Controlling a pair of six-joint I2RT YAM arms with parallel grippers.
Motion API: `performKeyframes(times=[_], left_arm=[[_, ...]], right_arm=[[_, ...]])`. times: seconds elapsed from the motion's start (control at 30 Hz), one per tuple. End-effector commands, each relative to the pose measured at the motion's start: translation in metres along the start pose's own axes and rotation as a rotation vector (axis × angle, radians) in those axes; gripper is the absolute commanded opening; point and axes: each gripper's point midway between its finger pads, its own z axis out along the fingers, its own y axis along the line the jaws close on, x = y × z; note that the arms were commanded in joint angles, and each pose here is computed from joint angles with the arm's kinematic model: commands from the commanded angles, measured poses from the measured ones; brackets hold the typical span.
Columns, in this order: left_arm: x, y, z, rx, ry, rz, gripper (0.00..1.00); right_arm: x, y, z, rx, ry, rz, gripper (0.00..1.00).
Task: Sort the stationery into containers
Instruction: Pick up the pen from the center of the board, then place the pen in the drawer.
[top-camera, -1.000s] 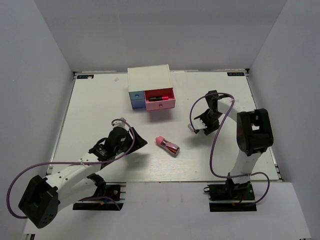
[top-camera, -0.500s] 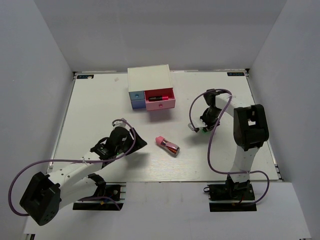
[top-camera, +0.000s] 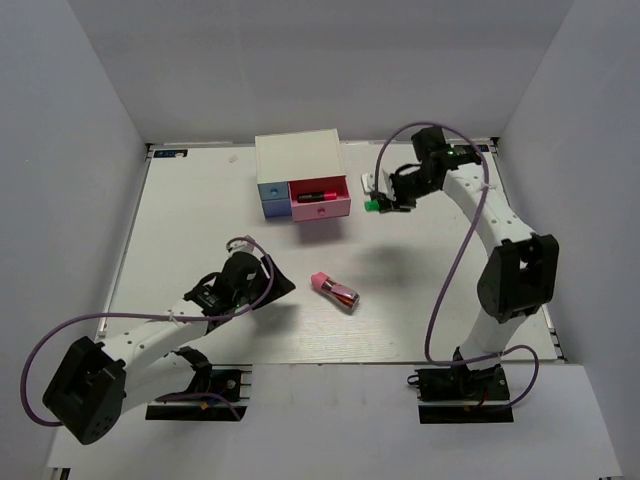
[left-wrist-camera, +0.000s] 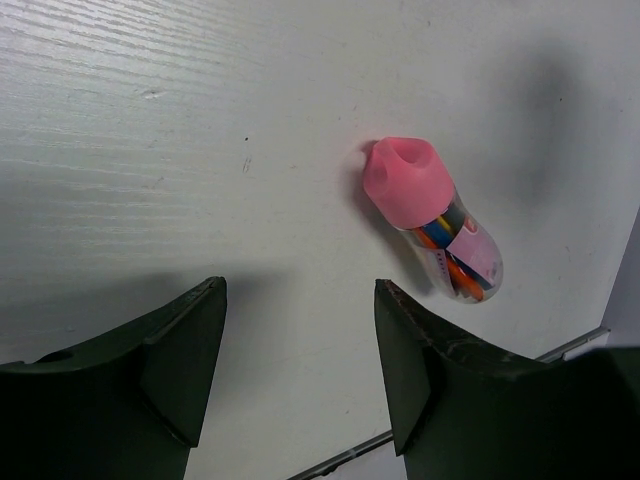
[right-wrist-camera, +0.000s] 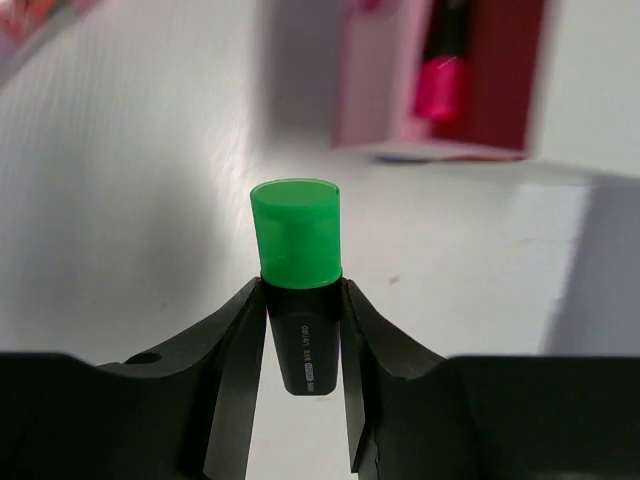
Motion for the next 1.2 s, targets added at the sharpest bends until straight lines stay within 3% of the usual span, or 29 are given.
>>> performKeyframes(times=[0.0,0.2,0.27,0.3,0.47,0.6,0.77,0.87,0.97,1.0,1.1,1.17], left_arm=[[-0.01,-0.016,0.0,0.042,-0.023,0.006,0.71],[-0.011,-0.021,0.001,0.055,-0.021,0.015,0.71],[-0.011,-0.021,0.001,0.055,-0.021,0.015,0.71],[-0.011,-0.021,0.001,0.055,-0.021,0.015,0.71],[-0.013,-0.02,-0.004,0.051,-0.029,0.015,0.71],[-0.015,-0.018,-0.008,0.049,-0.05,0.005,0.71],[-0.014,-0.015,-0.012,0.056,-0.054,-0.005,0.71],[-0.014,-0.013,-0.01,0.043,-0.057,-0.005,0.71],[-0.013,-0.012,-0.008,0.039,-0.054,-0.005,0.71],[-0.012,-0.013,-0.008,0.044,-0.046,-0.005,0.71],[-0.011,-0.011,-0.007,0.037,-0.041,-0.004,0.71],[-0.011,-0.011,-0.007,0.037,-0.041,-0.004,0.71]], right_arm=[[-0.085,-0.038,-0.029,0.157,-0.242,0.087,0.14],[-0.143,-0.074,-0.021,0.211,-0.389,0.197,0.14],[-0.162,-0.092,-0.016,0.235,-0.429,0.168,0.14],[-0.16,-0.095,-0.006,0.217,-0.434,0.23,0.14],[-0.166,-0.112,0.028,0.225,-0.432,0.209,0.19],[-0.145,-0.114,0.052,0.211,-0.375,0.237,0.29],[-0.132,-0.112,0.062,0.222,-0.328,0.235,0.53],[-0.137,-0.116,0.054,0.235,-0.342,0.235,0.55],[-0.147,-0.114,0.047,0.231,-0.371,0.232,0.49],[-0.152,-0.109,0.044,0.21,-0.391,0.229,0.34],[-0.162,-0.084,0.04,0.106,-0.44,0.183,0.03],[-0.165,-0.068,0.04,0.053,-0.443,0.104,0.0]])
